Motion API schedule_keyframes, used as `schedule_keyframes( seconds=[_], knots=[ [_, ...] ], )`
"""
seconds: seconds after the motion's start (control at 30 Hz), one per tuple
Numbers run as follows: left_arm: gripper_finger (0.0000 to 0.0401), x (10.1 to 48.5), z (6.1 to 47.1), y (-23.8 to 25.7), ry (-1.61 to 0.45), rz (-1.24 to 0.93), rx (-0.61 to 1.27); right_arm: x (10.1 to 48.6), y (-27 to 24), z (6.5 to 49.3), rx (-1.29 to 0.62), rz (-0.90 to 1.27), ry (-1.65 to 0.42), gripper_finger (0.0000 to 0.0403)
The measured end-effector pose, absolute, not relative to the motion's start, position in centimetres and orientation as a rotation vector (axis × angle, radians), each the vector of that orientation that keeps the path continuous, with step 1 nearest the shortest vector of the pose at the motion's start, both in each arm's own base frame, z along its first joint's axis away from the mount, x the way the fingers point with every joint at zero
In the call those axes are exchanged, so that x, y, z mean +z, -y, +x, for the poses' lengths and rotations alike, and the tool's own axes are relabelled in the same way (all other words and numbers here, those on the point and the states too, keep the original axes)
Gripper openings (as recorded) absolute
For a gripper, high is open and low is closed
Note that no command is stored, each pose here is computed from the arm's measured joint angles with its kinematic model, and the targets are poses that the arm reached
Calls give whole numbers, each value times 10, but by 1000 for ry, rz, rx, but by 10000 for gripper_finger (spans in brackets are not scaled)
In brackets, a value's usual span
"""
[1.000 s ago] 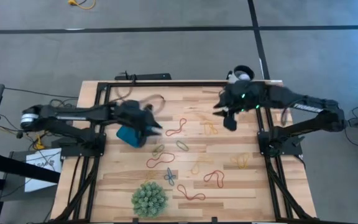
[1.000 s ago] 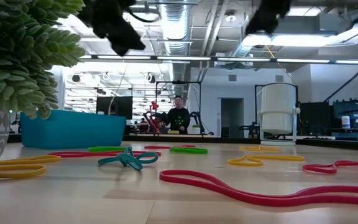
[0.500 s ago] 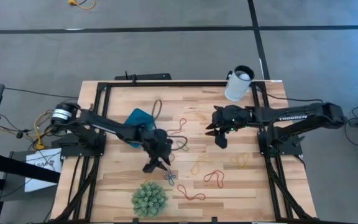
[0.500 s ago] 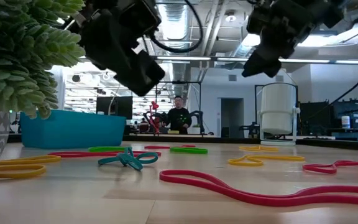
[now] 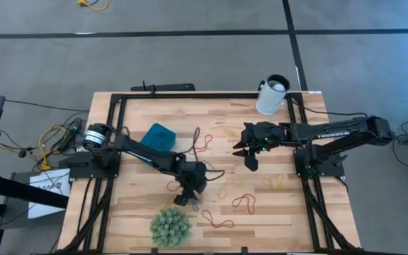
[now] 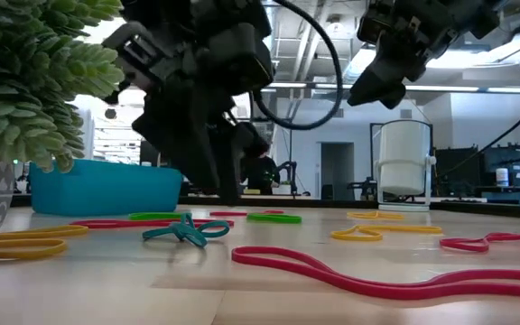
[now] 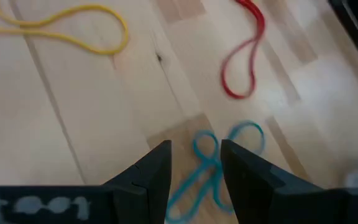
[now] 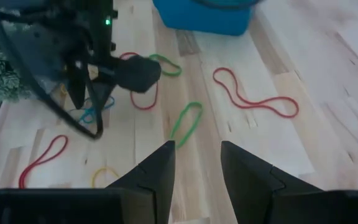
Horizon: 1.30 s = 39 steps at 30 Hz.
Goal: Pick and place items into bin
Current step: Put the blue rubber band into the blue bin
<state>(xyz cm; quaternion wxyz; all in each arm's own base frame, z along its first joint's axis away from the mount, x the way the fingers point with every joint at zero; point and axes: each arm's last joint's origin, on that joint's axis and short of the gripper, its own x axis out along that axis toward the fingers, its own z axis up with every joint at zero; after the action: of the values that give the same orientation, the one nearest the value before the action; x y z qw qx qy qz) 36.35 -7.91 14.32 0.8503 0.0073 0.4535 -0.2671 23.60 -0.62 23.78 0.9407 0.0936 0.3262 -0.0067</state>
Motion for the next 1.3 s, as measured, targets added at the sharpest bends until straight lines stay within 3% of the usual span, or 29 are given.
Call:
schedule_keyframes(
  seconds=[0.63, 1.3],
  knots=[
    [128, 131, 356, 116, -1066, -66, -363, 239, 6, 237, -11, 191, -656, 123],
    [128, 131, 350, 133, -1097, -175, -313, 239, 6, 237, -5, 181, -655, 123]
  ],
)
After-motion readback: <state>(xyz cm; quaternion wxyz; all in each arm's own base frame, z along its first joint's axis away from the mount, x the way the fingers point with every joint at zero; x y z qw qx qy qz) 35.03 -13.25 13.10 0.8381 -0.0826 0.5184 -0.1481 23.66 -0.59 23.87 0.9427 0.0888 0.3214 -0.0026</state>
